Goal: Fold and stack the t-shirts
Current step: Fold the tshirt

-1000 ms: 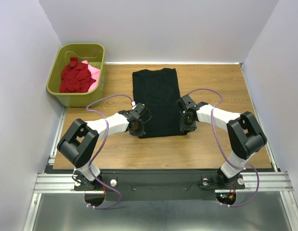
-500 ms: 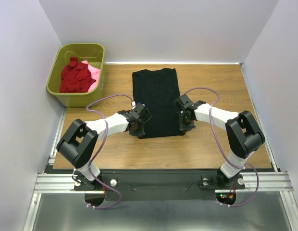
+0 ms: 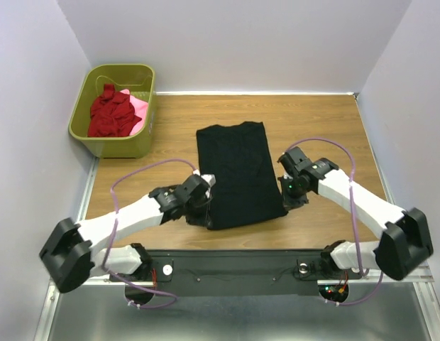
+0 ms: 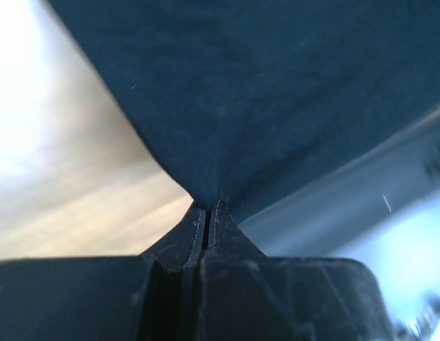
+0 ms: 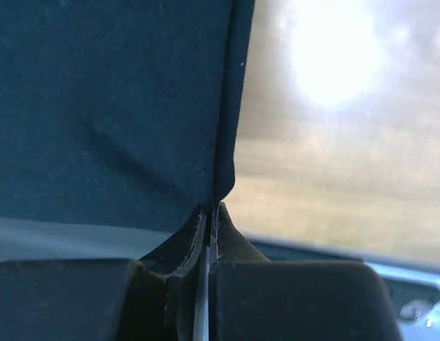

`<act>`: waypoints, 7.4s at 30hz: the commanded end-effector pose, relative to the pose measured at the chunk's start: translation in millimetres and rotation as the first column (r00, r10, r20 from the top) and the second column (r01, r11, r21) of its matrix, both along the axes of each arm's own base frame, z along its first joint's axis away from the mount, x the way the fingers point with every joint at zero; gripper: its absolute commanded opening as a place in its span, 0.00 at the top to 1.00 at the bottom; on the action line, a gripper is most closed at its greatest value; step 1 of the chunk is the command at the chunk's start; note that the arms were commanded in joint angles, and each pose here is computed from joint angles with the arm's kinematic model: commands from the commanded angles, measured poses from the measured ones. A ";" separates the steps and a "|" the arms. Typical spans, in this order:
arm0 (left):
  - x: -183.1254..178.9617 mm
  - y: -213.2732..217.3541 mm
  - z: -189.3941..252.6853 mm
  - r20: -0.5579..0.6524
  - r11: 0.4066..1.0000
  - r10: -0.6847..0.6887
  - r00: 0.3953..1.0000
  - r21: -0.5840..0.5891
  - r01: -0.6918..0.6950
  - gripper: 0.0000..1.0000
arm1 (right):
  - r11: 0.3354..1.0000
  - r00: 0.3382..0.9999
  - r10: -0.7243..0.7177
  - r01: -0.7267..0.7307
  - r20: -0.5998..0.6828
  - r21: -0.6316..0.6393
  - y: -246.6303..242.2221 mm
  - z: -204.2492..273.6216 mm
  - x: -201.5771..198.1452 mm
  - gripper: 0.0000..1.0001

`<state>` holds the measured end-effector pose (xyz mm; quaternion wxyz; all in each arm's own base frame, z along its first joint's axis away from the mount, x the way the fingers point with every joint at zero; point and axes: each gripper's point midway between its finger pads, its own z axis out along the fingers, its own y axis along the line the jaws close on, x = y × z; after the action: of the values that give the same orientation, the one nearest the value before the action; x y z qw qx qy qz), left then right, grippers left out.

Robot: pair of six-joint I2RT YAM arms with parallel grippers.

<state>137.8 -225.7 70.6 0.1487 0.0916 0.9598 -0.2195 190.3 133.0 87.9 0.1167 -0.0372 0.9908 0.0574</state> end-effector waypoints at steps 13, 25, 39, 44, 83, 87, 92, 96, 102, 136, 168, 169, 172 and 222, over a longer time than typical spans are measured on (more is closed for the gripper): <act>-24.8 4.1 94.2 0.064 0.991 0.114 0.991 -0.081 -0.109 1.00 | 0.998 0.989 -0.055 0.051 0.137 0.033 -17.5 116.3 -12.7 0.99; 64.8 10.7 107.6 0.239 0.977 0.207 0.949 -0.008 -0.212 1.00 | 0.996 0.959 0.008 0.018 0.282 -0.090 -2.7 146.9 72.5 1.00; 120.6 21.8 94.4 0.271 0.978 0.189 0.944 0.034 -0.206 1.00 | 0.990 0.943 0.028 0.019 0.331 -0.139 10.6 141.6 135.7 0.99; 140.3 29.0 79.1 0.259 0.973 0.203 0.944 0.053 -0.224 1.00 | 0.990 0.940 0.039 0.008 0.340 -0.137 17.5 130.7 162.3 0.99; 246.2 37.2 35.4 0.337 0.966 0.195 0.921 0.096 -0.239 1.00 | 0.984 0.976 -0.090 0.118 0.197 -0.132 -11.2 -59.3 217.3 0.99; 249.9 34.6 46.9 0.365 0.970 0.184 0.912 0.083 -0.229 1.00 | 0.983 0.972 -0.105 0.133 0.209 -0.125 -15.2 -59.9 213.6 0.99; 250.7 29.4 57.1 0.384 0.974 0.174 0.907 0.069 -0.217 1.00 | 0.981 0.938 -0.129 0.167 0.321 -0.096 -17.1 -15.3 227.4 0.99; 251.2 25.7 65.6 0.402 0.977 0.164 0.901 0.057 -0.203 1.00 | 0.970 0.894 -0.179 0.230 0.411 -0.079 -26.5 21.4 235.0 0.99; 255.4 19.5 77.3 0.453 0.983 0.138 0.881 0.043 -0.177 1.00 | 0.945 0.873 -0.253 0.316 0.417 -0.087 -45.7 19.6 223.6 0.99; 309.3 1.5 31.1 0.482 0.971 0.122 0.868 0.124 -0.205 0.82 | 0.916 0.826 -0.344 0.401 0.448 -0.036 -65.7 -2.1 236.5 0.85; 244.0 -70.9 71.9 0.512 0.999 0.045 0.858 -0.002 -0.051 0.47 | 0.952 0.894 -0.221 0.110 0.390 0.287 3.7 23.8 216.1 0.66; 243.3 -77.2 63.3 0.501 0.999 0.030 0.865 0.011 -0.041 0.49 | 0.951 0.903 -0.212 0.102 0.375 0.291 6.7 17.5 212.9 0.67; 244.2 -96.4 53.2 0.491 1.000 0.002 0.871 0.021 -0.014 0.55 | 0.950 0.923 -0.193 0.091 0.332 0.299 13.1 1.1 210.4 0.69; 369.6 -95.9 24.0 0.494 0.995 0.068 0.867 -0.099 -0.021 0.63 | 0.725 0.868 -0.196 -0.185 0.456 0.663 15.1 26.2 314.5 0.52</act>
<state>486.8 -312.8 68.9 0.3697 0.1192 0.8996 -0.1997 494.1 159.8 123.4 0.3626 0.0073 0.8410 0.4016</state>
